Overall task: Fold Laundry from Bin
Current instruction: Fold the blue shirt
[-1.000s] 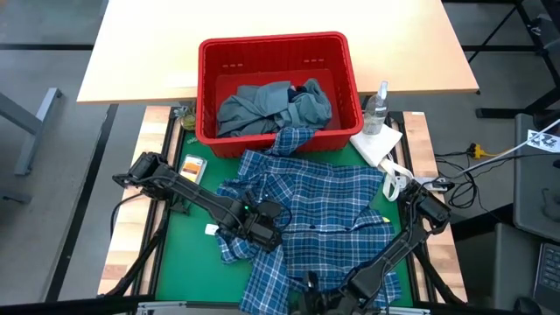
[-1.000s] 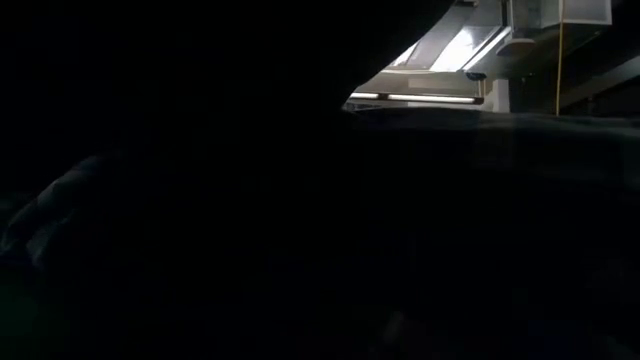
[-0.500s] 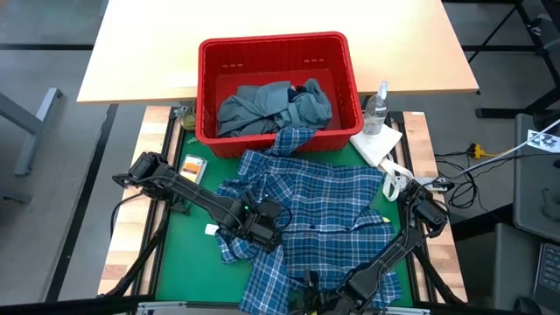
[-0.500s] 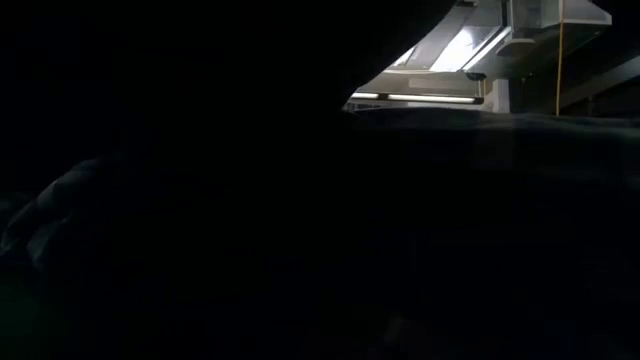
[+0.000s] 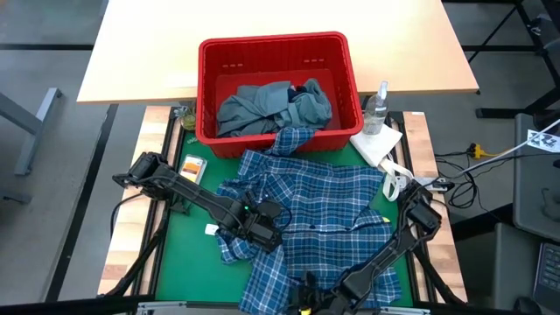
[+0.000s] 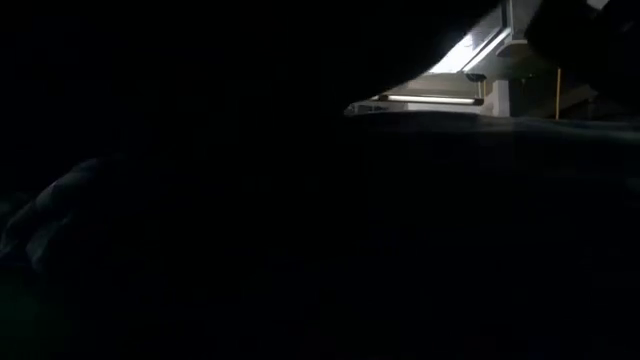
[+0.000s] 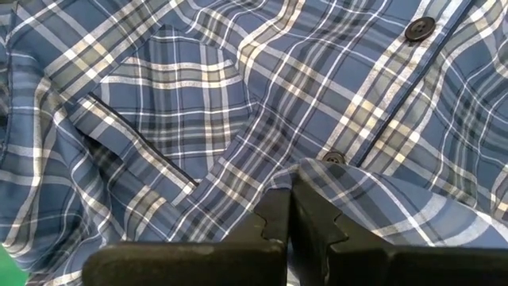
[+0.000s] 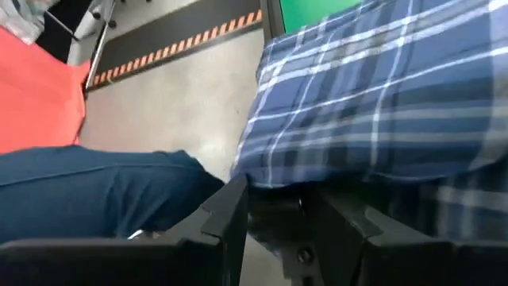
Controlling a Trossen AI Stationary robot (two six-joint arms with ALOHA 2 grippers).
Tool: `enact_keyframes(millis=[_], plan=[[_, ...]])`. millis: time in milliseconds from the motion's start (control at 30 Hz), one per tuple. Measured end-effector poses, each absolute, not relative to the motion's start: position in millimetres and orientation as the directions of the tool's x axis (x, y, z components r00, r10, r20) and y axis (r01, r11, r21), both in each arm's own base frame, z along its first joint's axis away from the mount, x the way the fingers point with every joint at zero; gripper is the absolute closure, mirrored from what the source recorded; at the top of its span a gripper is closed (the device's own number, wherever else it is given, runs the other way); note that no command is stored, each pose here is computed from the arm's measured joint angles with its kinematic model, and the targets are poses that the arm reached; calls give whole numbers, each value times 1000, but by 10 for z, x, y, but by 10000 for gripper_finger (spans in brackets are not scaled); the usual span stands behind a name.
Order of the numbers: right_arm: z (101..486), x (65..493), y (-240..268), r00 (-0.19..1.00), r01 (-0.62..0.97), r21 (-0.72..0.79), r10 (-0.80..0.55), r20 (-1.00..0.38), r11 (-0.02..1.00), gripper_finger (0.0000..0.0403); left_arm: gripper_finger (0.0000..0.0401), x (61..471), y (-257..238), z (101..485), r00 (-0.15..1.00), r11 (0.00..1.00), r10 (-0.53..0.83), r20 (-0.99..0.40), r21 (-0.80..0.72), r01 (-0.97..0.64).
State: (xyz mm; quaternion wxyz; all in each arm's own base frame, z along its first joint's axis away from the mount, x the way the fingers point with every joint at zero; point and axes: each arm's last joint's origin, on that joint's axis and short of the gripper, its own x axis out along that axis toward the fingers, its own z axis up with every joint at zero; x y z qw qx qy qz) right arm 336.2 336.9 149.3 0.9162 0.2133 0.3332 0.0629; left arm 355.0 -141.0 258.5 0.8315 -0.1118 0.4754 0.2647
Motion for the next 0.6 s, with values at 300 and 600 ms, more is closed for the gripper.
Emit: enact_keyframes(millis=[300, 600], plan=[[1503, 3396, 3378, 827, 39, 413, 202, -525, 910, 281, 401, 3550, -1410, 2585, 408, 835, 334, -850, 66, -546], [1511, 3403, 3358, 852, 66, 365, 137, -504, 929, 394, 401, 3530, -1417, 2581, 395, 837, 338, -854, 81, -542]])
